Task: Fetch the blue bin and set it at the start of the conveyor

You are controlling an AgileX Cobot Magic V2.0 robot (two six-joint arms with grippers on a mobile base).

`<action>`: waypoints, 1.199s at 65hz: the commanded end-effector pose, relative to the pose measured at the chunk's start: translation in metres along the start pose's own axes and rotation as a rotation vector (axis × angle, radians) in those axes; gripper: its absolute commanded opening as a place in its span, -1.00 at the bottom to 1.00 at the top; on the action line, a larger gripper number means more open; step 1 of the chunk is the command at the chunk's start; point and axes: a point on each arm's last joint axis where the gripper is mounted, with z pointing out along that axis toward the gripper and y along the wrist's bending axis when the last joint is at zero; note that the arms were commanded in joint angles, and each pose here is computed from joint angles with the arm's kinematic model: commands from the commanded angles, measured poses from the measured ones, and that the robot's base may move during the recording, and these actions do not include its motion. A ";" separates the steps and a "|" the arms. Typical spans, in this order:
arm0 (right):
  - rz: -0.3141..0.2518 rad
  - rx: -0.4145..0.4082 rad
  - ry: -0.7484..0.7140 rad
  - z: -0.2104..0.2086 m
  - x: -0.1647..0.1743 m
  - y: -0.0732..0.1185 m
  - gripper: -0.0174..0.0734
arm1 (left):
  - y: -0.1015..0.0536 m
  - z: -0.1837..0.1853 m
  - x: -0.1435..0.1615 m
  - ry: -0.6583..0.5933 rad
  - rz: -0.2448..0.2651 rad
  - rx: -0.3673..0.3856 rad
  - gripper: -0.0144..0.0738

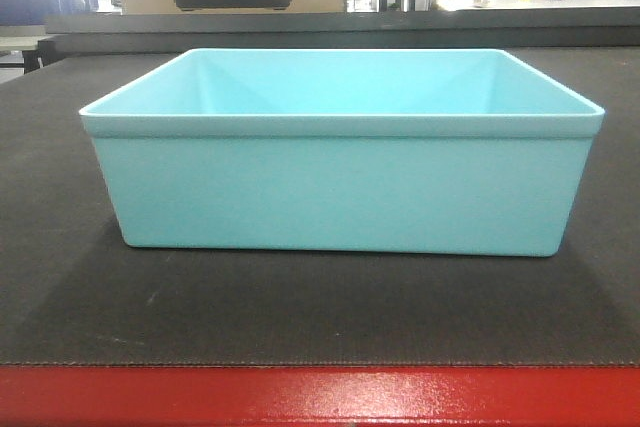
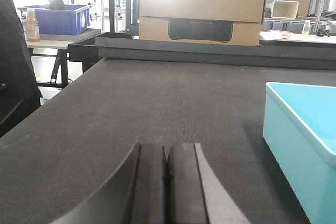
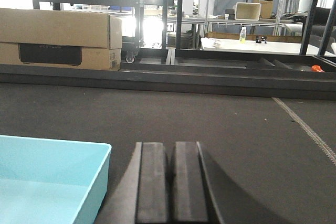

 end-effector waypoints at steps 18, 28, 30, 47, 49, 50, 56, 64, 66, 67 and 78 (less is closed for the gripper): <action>-0.017 0.010 -0.025 -0.001 -0.001 -0.001 -0.97 | 0.000 -0.001 -0.003 -0.027 -0.005 -0.004 -0.92; -0.017 0.010 -0.031 -0.001 -0.002 -0.001 -0.97 | 0.000 -0.001 -0.003 -0.027 -0.005 -0.004 -0.92; -0.017 0.013 -0.030 0.000 -0.001 -0.001 -0.97 | 0.000 -0.001 -0.003 -0.027 -0.005 -0.004 -0.92; 0.031 0.078 -0.047 0.008 0.043 -0.002 -0.97 | 0.000 -0.001 -0.003 -0.027 -0.005 -0.004 -0.92; 0.042 0.081 -0.039 0.009 0.055 -0.002 -0.97 | 0.000 -0.001 -0.003 -0.027 -0.005 -0.004 -0.92; 0.046 0.082 -0.044 0.009 0.059 -0.002 -0.97 | 0.000 -0.001 -0.003 -0.027 -0.005 -0.004 -0.92; 0.065 0.081 -0.021 0.010 0.095 -0.002 -0.97 | 0.000 -0.001 -0.003 -0.027 -0.005 -0.004 -0.92; 0.069 0.090 -0.036 0.015 0.132 -0.003 -0.97 | 0.000 -0.001 -0.003 -0.027 -0.005 -0.004 -0.92; 0.071 0.091 -0.001 0.017 0.144 -0.003 -0.97 | 0.000 -0.001 -0.003 -0.027 -0.005 -0.004 -0.92; 0.071 0.091 0.017 0.017 0.150 -0.003 -0.97 | 0.000 -0.001 -0.003 -0.027 -0.005 -0.004 -0.92; 0.069 0.094 -0.043 0.017 0.145 -0.004 -0.97 | 0.000 -0.001 -0.003 -0.027 -0.005 -0.004 -0.92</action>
